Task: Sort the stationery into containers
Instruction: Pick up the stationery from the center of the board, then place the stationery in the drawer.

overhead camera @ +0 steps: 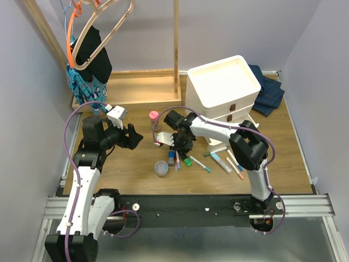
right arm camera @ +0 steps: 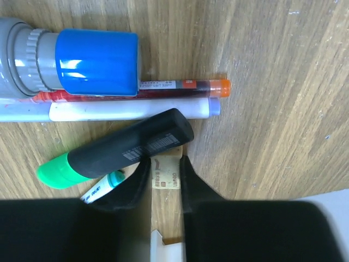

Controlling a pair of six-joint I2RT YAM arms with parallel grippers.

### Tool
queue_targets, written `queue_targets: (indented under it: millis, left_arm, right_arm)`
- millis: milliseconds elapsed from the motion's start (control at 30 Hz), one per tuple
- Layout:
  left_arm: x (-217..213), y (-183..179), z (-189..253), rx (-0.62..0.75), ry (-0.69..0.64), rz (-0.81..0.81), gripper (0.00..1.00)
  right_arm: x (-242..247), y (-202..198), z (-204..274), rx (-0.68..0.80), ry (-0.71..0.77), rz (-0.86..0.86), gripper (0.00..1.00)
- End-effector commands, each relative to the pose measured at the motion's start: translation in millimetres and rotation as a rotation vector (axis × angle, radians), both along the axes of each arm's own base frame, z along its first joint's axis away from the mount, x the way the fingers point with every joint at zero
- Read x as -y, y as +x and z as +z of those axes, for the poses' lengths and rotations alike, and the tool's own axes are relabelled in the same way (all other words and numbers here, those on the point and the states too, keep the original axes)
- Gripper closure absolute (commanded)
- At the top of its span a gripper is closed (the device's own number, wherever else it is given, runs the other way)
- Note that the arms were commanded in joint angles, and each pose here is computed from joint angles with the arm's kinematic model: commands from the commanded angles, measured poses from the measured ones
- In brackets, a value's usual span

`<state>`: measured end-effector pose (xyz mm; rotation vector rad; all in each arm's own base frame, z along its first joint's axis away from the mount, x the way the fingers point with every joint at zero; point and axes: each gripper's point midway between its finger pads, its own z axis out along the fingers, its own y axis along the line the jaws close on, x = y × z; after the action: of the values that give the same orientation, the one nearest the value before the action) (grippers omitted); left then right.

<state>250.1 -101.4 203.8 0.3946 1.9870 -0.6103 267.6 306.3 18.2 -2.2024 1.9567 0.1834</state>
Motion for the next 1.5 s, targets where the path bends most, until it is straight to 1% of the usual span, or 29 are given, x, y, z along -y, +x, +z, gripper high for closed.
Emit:
queue_targets:
  millis: [0,33,133,167,233,267,400,500,733,867,1100,1267,1333,1367,1400,1433,1467]
  left_arm:
    - [3,-4,1,0.008,-0.019,-0.016,0.18]
    - [3,-5,3,0.014,-0.020,-0.019,0.18]
    - [5,-5,4,0.034,-0.025,-0.028,0.18]
    - [6,-4,4,0.038,-0.026,-0.034,0.19]
    - [6,-4,6,0.058,-0.030,-0.039,0.18]
    - [7,-3,6,0.061,-0.034,-0.042,0.18]
    - [9,-2,9,0.077,-0.048,-0.047,0.19]
    - [11,-3,11,0.085,-0.061,-0.057,0.18]
    - [12,2,15,0.104,-0.067,-0.053,0.18]
    - [11,4,17,0.103,-0.082,-0.038,0.18]
    - [10,4,17,0.097,-0.078,-0.029,0.18]
    - [9,6,18,0.100,-0.067,-0.028,0.18]
    - [9,7,20,0.104,-0.065,-0.027,0.18]
    - [8,7,20,0.104,-0.063,-0.028,0.18]
    - [8,7,20,0.103,-0.063,-0.028,0.19]
    - [8,7,21,0.103,-0.064,-0.028,0.18]
    - [9,6,21,0.102,-0.063,-0.031,0.18]
  right_arm:
    - [2,-6,2,-0.036,-0.003,-0.011,0.83]
    - [1,-3,22,-0.006,0.030,-0.016,0.84]
    - [4,-2,54,0.044,0.062,-0.026,0.84]
    - [4,-2,77,0.074,0.099,-0.035,0.84]
    - [8,-6,95,0.089,0.126,-0.038,0.85]
    - [11,-9,114,0.117,0.165,-0.046,0.85]
    - [33,-18,129,0.163,0.163,-0.065,0.85]
    - [55,-16,135,0.221,0.113,-0.066,0.85]
    - [107,-4,131,0.285,-0.019,-0.052,0.85]
    - [131,16,128,0.309,-0.057,-0.074,0.85]
    - [159,40,114,0.300,-0.108,-0.091,0.85]
    - [169,38,93,0.259,-0.151,-0.077,0.81]
    - [169,40,90,0.267,-0.147,-0.080,0.79]
    - [174,40,86,0.271,-0.164,-0.081,0.78]
    - [173,44,86,0.294,-0.160,-0.087,0.70]
    - [175,47,85,0.314,-0.169,-0.099,0.66]
    - [175,48,86,0.324,-0.162,-0.123,0.57]
